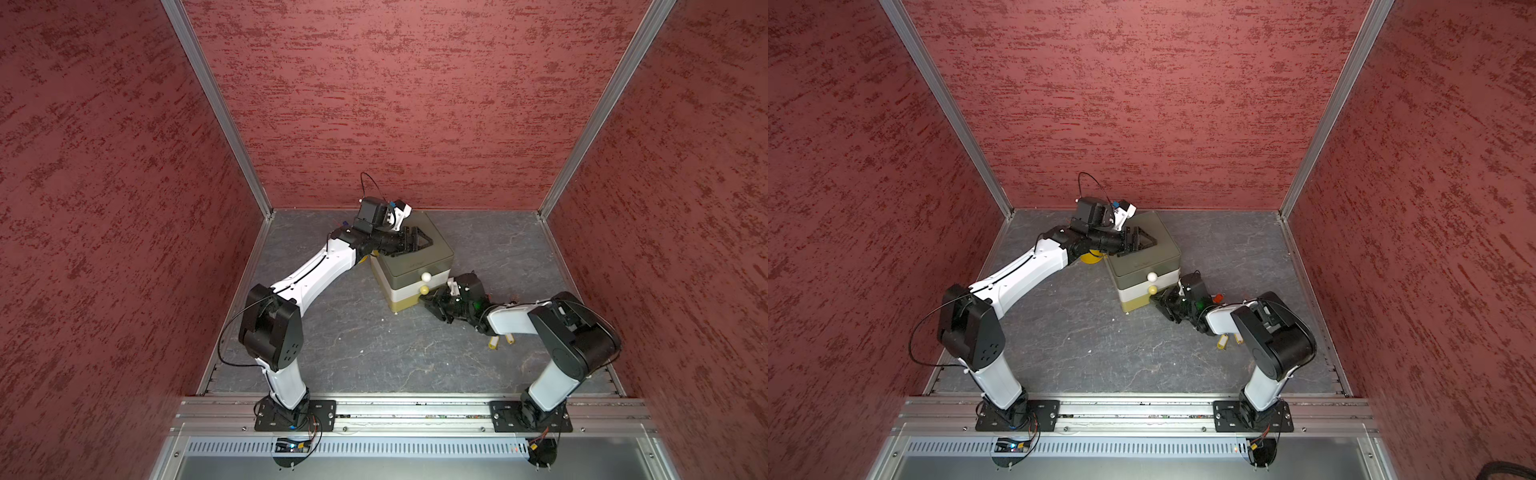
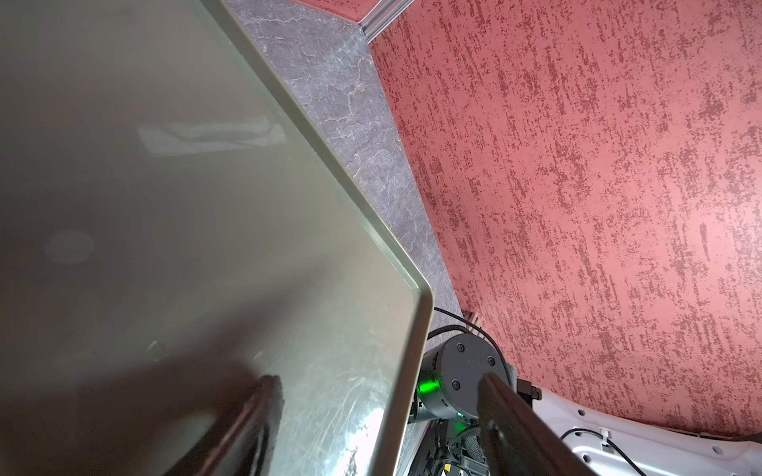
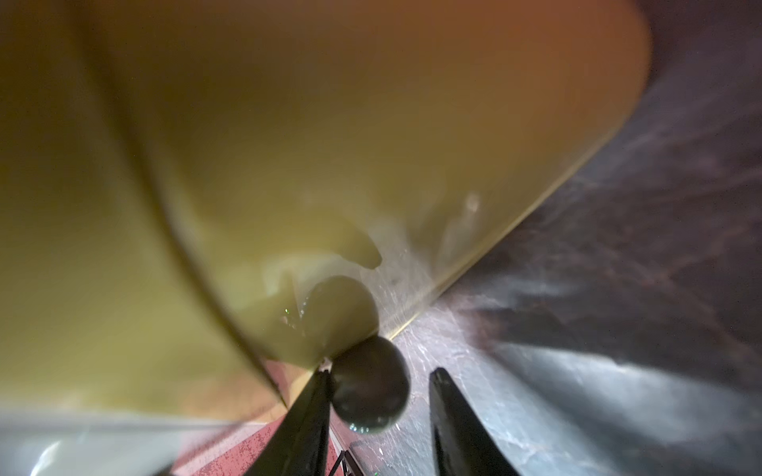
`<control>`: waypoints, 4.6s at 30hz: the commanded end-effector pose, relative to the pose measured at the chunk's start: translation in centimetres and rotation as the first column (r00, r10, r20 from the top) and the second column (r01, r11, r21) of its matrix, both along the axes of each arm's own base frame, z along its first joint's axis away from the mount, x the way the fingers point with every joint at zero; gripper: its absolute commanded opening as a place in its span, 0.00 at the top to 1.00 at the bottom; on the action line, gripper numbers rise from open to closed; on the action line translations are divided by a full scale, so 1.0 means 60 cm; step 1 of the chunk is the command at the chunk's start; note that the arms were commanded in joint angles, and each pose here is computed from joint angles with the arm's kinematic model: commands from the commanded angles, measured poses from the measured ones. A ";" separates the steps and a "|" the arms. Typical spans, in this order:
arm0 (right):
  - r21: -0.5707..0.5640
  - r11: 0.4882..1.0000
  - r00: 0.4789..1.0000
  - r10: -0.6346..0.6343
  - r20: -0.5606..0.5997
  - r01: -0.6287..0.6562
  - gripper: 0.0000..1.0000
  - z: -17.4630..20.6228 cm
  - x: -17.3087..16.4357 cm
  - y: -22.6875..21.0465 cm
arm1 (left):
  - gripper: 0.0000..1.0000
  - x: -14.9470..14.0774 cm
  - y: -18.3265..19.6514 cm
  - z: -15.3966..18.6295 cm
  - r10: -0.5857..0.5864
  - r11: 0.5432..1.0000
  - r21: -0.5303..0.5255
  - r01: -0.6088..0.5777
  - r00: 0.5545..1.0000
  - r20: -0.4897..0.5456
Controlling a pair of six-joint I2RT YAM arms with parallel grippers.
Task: Take the keys out of the drawer
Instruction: Close the drawer in the storage box, then reset both arms
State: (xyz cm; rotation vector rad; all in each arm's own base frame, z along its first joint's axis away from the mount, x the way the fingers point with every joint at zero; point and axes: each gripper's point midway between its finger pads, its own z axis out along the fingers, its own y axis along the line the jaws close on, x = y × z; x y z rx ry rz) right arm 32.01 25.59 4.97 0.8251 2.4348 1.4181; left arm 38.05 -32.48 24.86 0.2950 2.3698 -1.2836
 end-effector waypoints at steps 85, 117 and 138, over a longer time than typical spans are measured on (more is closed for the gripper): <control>-0.731 0.418 0.644 0.354 0.678 0.539 0.02 0.220 0.124 -0.406 | 0.00 -0.132 0.523 -0.076 0.528 0.542 0.171 -0.823 0.492 0.692; -0.705 0.467 0.658 0.294 0.693 0.534 0.02 0.132 0.152 -0.435 | 0.00 0.007 0.584 -0.191 0.502 0.487 0.228 -0.843 0.484 0.717; -0.679 0.489 0.602 0.333 0.725 0.547 0.02 0.128 0.138 -0.421 | 0.00 0.026 0.588 -0.219 0.499 0.482 0.148 -0.863 0.409 0.764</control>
